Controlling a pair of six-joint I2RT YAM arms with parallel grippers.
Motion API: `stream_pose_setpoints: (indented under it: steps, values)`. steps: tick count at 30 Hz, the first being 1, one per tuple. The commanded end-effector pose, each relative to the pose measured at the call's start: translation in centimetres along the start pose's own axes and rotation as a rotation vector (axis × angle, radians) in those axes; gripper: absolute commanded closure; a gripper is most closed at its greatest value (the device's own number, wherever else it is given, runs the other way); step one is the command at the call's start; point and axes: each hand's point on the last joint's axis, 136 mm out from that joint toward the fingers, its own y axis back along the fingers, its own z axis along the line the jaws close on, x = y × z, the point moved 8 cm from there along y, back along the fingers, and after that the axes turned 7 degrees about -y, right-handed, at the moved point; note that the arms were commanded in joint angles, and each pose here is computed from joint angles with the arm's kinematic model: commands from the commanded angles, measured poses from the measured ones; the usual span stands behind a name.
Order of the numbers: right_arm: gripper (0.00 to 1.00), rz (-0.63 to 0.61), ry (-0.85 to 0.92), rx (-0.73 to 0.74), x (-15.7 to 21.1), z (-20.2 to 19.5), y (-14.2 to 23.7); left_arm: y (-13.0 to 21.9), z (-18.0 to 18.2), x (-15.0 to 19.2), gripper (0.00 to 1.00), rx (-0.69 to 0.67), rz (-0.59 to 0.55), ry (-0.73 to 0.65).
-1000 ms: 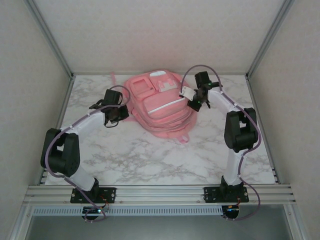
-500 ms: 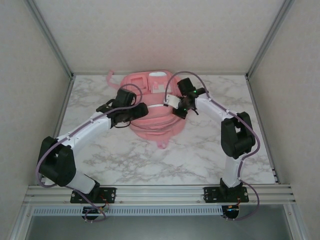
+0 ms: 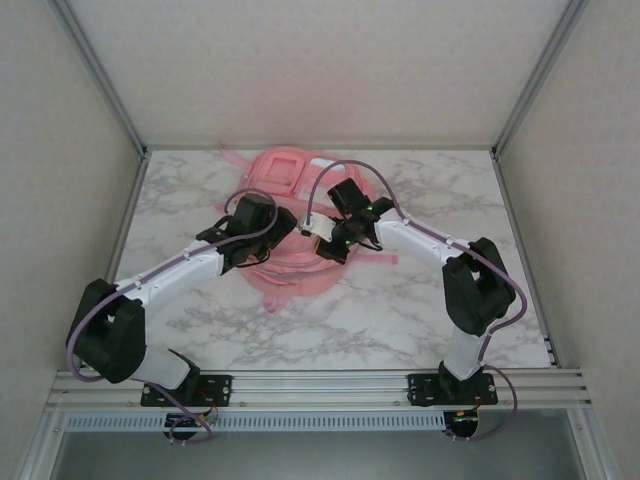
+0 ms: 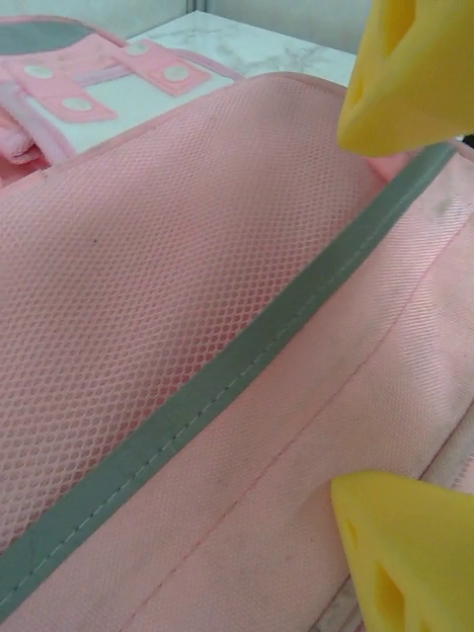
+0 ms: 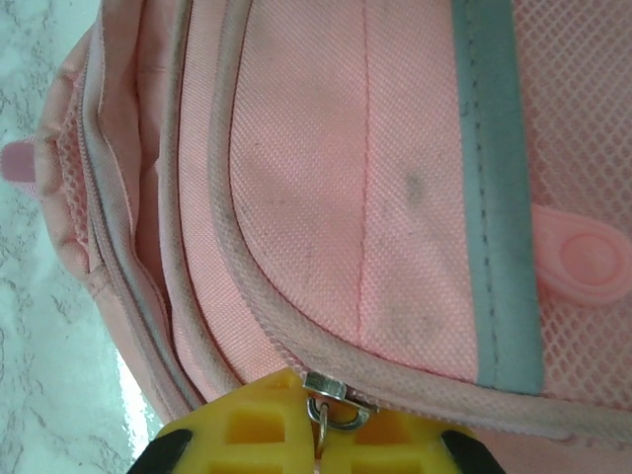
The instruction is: Pack the student bag
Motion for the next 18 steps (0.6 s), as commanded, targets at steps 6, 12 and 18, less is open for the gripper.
stream_pose_setpoints:
  steps: [6,12,18]
  values:
    - [1.0,0.199,0.097,0.173,1.9,-1.2,0.3,-4.2,3.6,1.9,0.35,-0.164,0.008,0.03]
    - [1.0,0.192,-0.033,0.359,1.7,-7.2,1.4,-5.1,7.6,3.2,0.34,-0.304,0.03,-0.002]
    - [1.0,0.156,-0.154,0.36,0.2,-9.2,1.4,-4.6,7.6,3.0,0.33,-0.296,0.02,-0.01]
